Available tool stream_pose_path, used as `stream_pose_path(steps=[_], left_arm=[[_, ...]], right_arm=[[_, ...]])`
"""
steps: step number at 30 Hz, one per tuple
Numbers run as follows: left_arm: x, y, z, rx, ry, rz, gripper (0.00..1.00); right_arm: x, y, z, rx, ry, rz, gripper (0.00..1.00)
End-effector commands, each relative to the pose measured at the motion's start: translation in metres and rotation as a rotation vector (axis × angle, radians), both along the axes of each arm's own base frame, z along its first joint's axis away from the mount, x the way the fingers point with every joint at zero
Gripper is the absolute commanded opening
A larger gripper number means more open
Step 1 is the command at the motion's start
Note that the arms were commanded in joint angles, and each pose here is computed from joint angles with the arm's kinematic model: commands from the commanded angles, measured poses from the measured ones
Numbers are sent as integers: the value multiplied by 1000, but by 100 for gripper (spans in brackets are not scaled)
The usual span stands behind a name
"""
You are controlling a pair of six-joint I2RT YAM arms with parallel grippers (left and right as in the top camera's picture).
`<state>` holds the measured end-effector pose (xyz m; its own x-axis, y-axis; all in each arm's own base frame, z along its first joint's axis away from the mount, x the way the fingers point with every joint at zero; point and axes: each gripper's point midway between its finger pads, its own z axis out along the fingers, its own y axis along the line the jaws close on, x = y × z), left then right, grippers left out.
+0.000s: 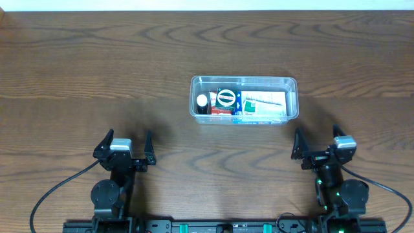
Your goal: Pack container
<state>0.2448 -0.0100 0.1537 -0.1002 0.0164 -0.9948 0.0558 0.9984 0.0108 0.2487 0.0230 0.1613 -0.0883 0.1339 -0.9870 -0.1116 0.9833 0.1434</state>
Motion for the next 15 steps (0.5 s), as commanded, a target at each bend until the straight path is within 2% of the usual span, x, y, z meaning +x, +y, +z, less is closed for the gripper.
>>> stream_pose_path(steps=[1,15], left_arm=[[-1,-2,-15,1,46,-15,98],[-1,-2,-15,1,46,-15,98]], right_arm=[[-1,-3,-14,-30,40,-16,99],[-3,-4,-4,-173,-20,-13,99]])
